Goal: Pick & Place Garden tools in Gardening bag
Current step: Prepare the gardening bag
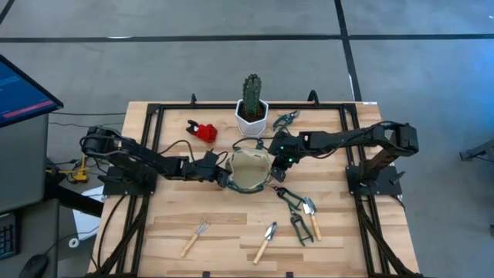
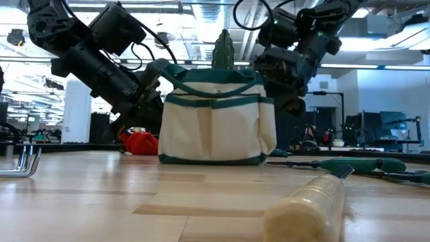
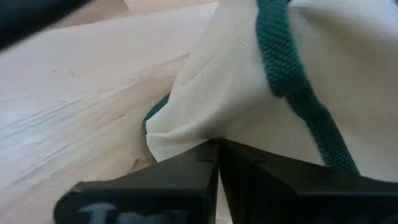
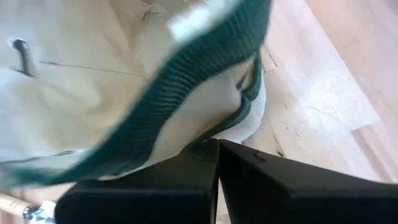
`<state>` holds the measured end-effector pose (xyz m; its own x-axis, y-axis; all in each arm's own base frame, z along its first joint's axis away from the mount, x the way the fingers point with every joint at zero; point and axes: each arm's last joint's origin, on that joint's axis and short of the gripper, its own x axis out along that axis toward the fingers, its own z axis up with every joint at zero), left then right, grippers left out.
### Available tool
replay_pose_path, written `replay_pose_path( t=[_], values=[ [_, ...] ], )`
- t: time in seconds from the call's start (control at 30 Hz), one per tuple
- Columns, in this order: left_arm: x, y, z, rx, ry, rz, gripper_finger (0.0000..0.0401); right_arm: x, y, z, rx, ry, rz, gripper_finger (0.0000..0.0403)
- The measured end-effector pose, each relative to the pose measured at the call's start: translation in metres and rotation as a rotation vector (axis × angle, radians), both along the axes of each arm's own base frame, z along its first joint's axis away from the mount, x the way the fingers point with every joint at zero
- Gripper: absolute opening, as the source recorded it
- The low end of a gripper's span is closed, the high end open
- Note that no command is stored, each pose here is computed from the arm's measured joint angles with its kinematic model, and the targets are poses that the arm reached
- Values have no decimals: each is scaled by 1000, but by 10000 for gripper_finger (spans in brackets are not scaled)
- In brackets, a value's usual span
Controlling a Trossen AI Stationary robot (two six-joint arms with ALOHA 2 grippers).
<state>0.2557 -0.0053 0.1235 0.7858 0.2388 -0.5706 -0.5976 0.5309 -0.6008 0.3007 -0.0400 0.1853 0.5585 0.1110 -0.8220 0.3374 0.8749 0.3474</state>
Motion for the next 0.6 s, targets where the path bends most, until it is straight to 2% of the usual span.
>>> replay_pose_path(
  t=[0.27, 0.6],
  values=[
    [1, 8, 1, 5, -6, -3, 1, -2, 0, 4, 2, -7, 2, 0],
    [1, 7, 0, 10, 8, -38, 1, -19, -3, 5, -13, 125, -4, 0]
  ],
)
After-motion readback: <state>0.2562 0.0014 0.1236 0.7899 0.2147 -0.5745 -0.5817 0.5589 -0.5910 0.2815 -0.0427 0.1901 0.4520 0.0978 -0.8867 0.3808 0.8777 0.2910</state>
